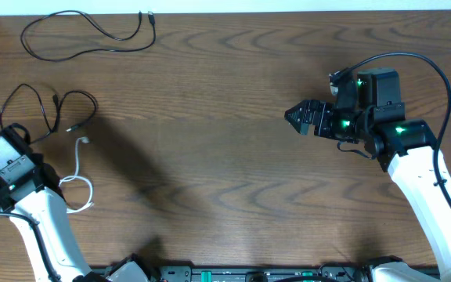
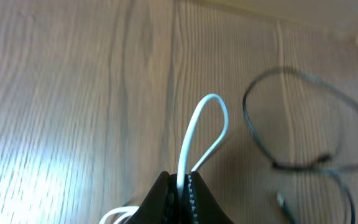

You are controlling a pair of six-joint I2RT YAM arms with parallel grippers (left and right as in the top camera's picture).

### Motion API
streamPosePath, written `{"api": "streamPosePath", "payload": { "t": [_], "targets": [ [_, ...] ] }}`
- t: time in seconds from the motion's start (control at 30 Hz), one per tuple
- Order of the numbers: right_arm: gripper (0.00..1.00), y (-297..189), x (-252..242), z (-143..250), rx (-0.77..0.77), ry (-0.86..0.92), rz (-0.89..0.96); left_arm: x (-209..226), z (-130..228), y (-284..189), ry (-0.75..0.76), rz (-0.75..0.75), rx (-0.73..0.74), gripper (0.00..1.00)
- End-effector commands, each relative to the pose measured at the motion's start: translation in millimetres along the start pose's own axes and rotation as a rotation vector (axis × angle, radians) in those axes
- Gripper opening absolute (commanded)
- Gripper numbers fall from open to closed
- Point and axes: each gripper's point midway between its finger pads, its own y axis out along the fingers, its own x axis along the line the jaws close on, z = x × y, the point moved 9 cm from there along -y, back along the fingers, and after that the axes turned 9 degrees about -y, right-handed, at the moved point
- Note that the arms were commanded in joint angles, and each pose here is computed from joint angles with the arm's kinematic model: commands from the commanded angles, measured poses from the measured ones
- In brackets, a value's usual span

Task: Untangle cables
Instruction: 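Carry the white cable left with the left gripper to the table edge, then lower the left gripper and release the white cable at the left edge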

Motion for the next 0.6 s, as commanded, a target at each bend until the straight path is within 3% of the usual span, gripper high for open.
{"api": "streamPosePath", "payload": {
  "t": [0.0, 0.17, 0.57],
  "targets": [
    [0.99, -4, 1, -2, -0.012, -0.016, 0.0, -6, -27, -5, 0.028, -0.008, -0.168, 0.08],
    [0.99, -4, 1, -3, -0.018, -0.019, -0.002, -16, -47, -11, 0.115, -0.007, -0.297, 0.08],
    [0.99, -4, 1, -1, -0.009, -0.014, 0.001, -14, -11, 53, 0.22, -0.14, -0.173, 0.07]
  ]
}}
